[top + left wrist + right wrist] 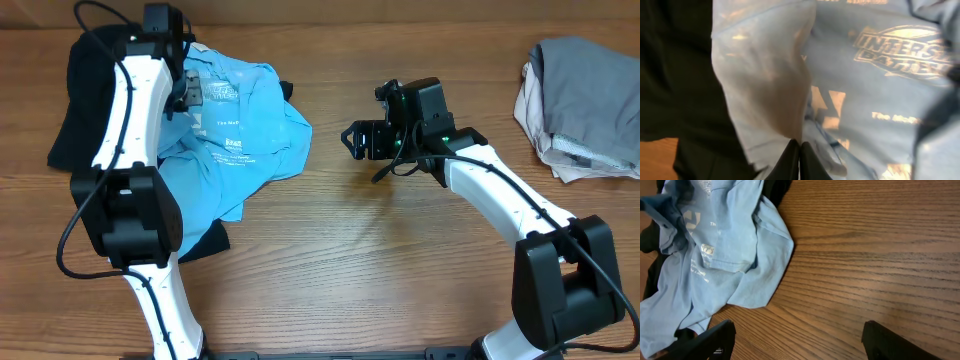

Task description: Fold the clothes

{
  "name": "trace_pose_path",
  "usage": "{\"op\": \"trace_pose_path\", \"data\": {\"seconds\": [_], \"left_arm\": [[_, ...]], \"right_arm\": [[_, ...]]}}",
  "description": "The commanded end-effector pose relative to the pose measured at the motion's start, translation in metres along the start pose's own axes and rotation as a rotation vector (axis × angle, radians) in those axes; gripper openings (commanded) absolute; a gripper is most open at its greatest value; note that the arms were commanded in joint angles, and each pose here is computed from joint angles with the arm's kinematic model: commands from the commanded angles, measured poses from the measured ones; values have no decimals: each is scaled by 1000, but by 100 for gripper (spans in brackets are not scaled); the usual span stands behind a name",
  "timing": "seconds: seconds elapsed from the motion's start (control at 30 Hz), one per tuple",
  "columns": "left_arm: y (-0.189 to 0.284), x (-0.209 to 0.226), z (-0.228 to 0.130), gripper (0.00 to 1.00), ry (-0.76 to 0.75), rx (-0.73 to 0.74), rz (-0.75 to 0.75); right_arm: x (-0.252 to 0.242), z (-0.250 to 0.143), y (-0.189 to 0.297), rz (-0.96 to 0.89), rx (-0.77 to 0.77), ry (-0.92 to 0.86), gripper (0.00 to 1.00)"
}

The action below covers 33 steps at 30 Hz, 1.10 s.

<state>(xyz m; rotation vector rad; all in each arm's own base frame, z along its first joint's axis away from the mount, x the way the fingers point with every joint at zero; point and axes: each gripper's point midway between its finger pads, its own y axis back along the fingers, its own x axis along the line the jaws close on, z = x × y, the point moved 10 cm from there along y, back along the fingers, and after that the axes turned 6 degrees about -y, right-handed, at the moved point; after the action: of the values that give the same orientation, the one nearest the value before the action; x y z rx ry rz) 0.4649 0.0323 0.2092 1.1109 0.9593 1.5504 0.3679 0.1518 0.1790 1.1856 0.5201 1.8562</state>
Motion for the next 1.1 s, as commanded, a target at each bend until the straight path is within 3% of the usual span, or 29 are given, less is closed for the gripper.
{"op": "trace_pose_path", "data": {"seconds": [0.0, 0.23, 0.43, 0.57, 0.8, 1.07], "left_arm": [[26, -22, 7, 4, -43, -40, -85], [84, -107, 9, 4, -204, -153, -286], [147, -224, 6, 4, -331, -382, -774], [198, -298, -11, 4, -377, -557, -996], [270, -372, -56, 4, -477, -805, -1223], [289, -391, -79, 4, -501, -807, -1307]], "right_arm": [[4, 17, 17, 27, -59, 12, 82], [-12, 55, 109, 129, -207, -45, 79], [-35, 65, 218, 46, -416, -121, 80], [-49, 50, 280, -33, -554, -174, 80], [-53, 34, 304, -92, -587, -185, 80], [-55, 33, 305, -104, -586, -188, 80]]}}
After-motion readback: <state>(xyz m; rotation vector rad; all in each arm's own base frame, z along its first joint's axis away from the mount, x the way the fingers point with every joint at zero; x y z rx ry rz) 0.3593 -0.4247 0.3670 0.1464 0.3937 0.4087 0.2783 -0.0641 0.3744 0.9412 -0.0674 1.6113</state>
